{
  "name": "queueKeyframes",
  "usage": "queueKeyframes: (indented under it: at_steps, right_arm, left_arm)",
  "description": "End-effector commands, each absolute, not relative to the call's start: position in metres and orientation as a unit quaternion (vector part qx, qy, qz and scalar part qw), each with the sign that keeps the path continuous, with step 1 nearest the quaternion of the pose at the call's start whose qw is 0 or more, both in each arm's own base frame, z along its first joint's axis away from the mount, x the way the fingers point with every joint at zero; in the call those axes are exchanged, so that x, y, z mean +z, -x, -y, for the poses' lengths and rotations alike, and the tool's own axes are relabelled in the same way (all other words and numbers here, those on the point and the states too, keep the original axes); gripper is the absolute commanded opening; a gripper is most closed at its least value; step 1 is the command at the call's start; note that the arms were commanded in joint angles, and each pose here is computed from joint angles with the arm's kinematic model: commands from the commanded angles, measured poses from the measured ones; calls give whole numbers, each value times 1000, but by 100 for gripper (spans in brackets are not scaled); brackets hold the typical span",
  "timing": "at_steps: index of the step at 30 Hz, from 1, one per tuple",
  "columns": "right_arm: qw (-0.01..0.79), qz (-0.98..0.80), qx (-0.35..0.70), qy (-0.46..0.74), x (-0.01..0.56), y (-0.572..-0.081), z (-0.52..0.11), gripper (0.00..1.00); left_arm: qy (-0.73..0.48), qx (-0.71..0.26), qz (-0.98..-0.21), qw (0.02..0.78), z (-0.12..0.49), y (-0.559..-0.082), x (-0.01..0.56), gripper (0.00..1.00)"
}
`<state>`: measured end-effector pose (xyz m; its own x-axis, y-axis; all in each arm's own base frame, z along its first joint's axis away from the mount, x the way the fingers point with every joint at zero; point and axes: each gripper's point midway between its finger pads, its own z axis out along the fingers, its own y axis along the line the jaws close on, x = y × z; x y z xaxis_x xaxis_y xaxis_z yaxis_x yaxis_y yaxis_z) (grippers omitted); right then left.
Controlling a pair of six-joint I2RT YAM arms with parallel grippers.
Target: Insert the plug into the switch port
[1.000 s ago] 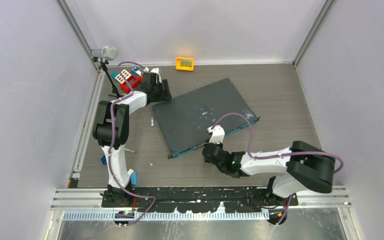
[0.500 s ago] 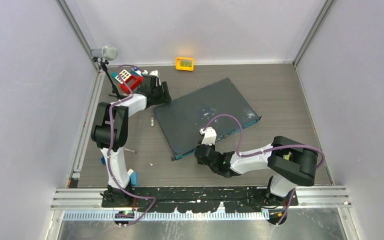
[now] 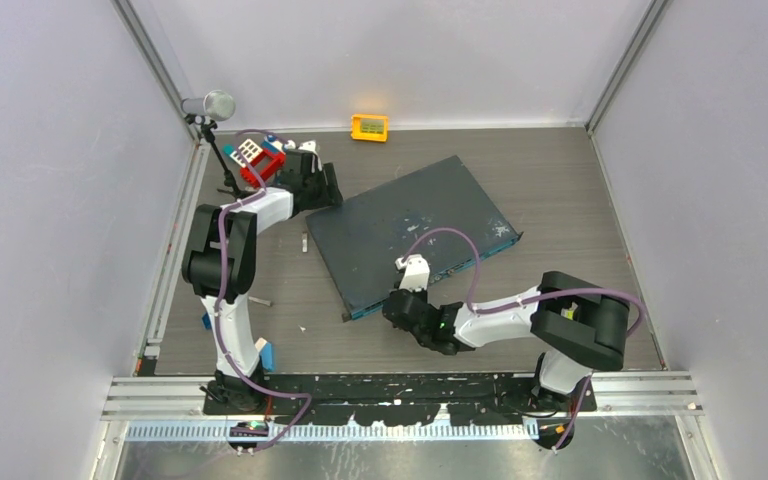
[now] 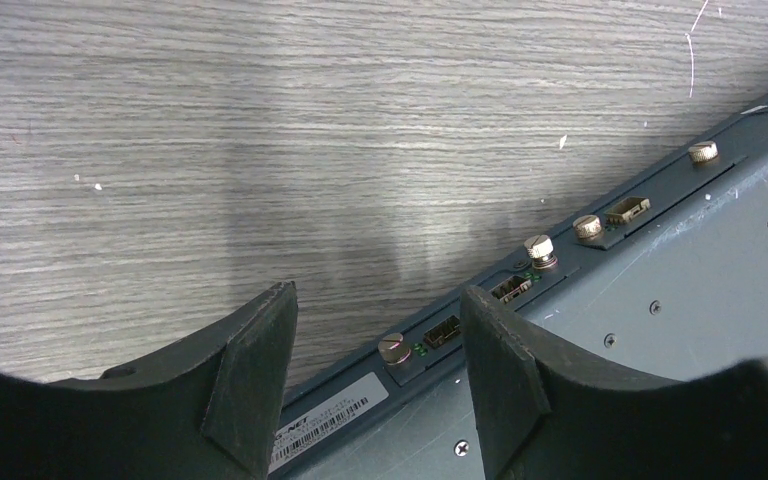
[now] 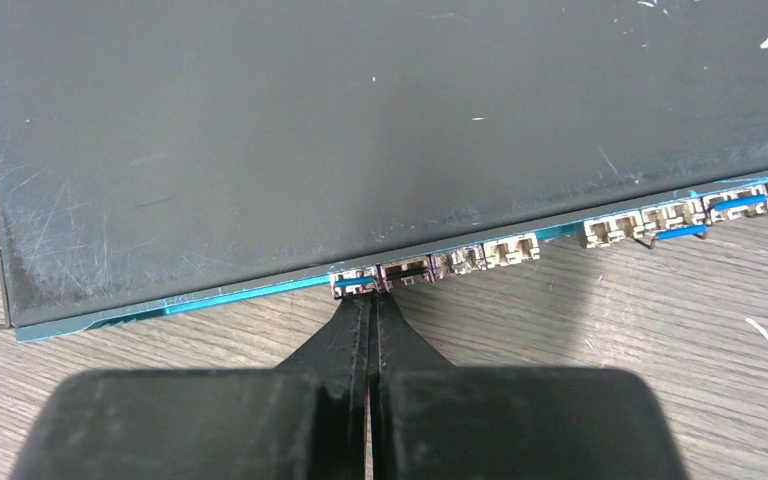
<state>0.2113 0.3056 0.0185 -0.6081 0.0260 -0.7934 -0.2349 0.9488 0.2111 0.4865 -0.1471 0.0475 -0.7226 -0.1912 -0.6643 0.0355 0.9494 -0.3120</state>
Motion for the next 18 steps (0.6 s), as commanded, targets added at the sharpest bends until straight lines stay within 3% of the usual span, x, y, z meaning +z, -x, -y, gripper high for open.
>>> queueKeyframes:
  at_steps: [1,18]
  right_arm:
    - [466,-870,161,19,32,-243,-323,0]
    - [444,-885,140,-1,20,-205,-260,1]
  left_arm:
    - [-5,-154,-969,195,164,-395,-14,63]
    - [-6,-154,-969,192,164,-395,-14,63]
